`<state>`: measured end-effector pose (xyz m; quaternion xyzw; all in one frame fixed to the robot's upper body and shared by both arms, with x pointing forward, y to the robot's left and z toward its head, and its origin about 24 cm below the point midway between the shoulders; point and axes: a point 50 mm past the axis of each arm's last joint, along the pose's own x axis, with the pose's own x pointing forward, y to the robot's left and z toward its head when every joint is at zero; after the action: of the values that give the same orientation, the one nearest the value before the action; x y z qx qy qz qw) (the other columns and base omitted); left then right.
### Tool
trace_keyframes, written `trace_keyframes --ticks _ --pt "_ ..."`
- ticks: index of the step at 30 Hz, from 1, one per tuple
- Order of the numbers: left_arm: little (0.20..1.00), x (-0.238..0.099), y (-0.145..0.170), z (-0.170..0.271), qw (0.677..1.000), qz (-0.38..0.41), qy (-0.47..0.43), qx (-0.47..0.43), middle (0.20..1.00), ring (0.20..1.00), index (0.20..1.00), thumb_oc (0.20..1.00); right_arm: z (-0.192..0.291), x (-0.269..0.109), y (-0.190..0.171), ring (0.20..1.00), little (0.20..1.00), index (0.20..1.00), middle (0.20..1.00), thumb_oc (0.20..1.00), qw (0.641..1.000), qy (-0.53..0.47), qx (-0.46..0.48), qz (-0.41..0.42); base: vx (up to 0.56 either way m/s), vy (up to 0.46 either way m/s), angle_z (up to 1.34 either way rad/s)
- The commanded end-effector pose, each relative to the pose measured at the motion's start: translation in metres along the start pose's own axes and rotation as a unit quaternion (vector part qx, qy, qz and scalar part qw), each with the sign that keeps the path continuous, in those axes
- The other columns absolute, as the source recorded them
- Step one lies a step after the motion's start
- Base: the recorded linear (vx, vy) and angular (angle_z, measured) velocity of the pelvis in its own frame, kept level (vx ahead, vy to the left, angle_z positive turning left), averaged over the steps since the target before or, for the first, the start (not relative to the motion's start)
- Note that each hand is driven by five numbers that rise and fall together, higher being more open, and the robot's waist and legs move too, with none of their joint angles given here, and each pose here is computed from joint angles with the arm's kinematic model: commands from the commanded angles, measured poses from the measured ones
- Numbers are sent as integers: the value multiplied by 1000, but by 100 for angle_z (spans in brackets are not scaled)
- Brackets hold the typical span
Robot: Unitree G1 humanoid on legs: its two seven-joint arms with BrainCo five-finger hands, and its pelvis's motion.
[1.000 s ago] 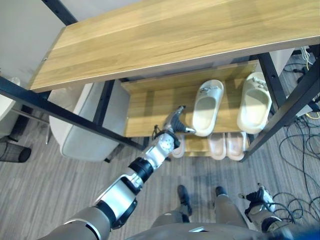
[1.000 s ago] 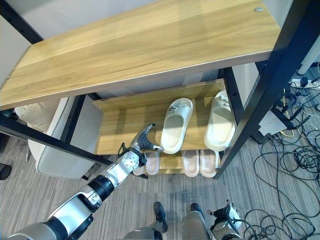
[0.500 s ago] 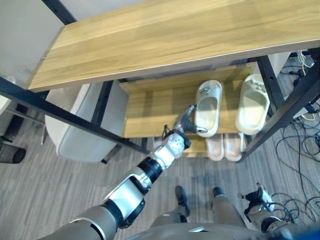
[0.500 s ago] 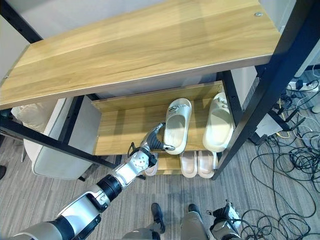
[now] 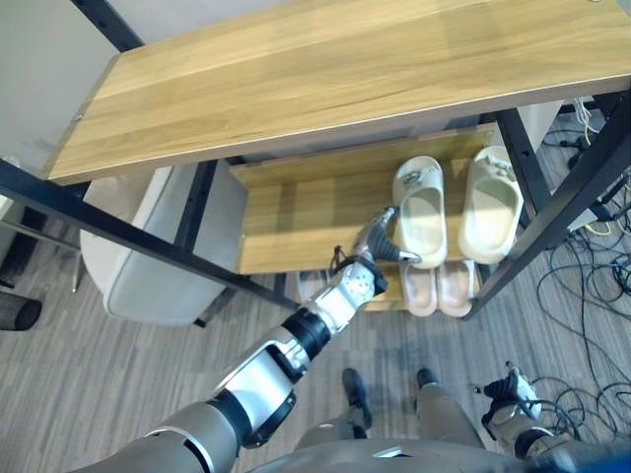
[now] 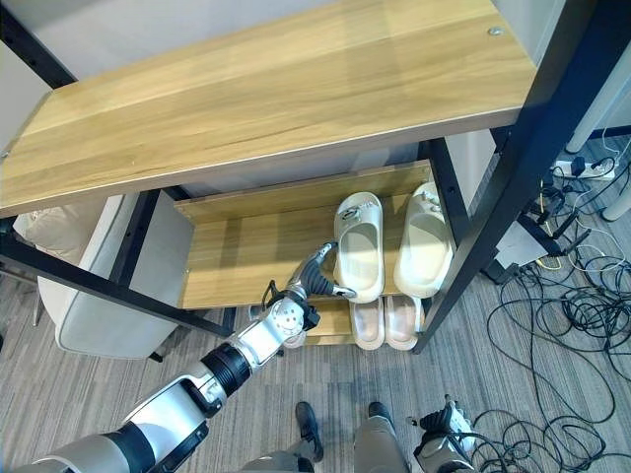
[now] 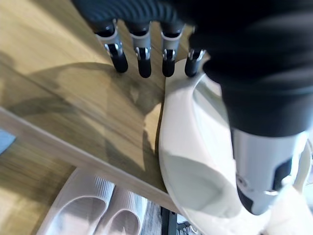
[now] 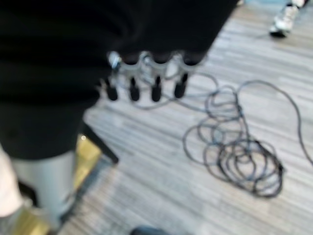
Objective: Arrange the slippers neatly on the shoe rack.
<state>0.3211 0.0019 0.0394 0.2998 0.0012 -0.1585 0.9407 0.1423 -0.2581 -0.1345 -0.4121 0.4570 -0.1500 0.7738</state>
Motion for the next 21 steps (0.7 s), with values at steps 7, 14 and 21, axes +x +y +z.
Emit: trace_keyframes --ticks 7,14,21 --pt "1000 17 6 18 999 38 -1 -1 1000 1000 1000 1000 11 4 -6 1000 1000 1000 1000 1000 1000 -18 -4 -18 0 0 0" --pt "1000 18 2 18 999 34 8 -12 1000 1000 1000 1000 12 2 -3 1000 1000 1000 1000 1000 1000 -18 -3 -14 0 0 0" --pt "1000 17 -4 22 999 31 7 -21 1000 1000 1000 1000 16 2 -2 1000 1000 1000 1000 1000 1000 -21 -3 -11 0 0 0"
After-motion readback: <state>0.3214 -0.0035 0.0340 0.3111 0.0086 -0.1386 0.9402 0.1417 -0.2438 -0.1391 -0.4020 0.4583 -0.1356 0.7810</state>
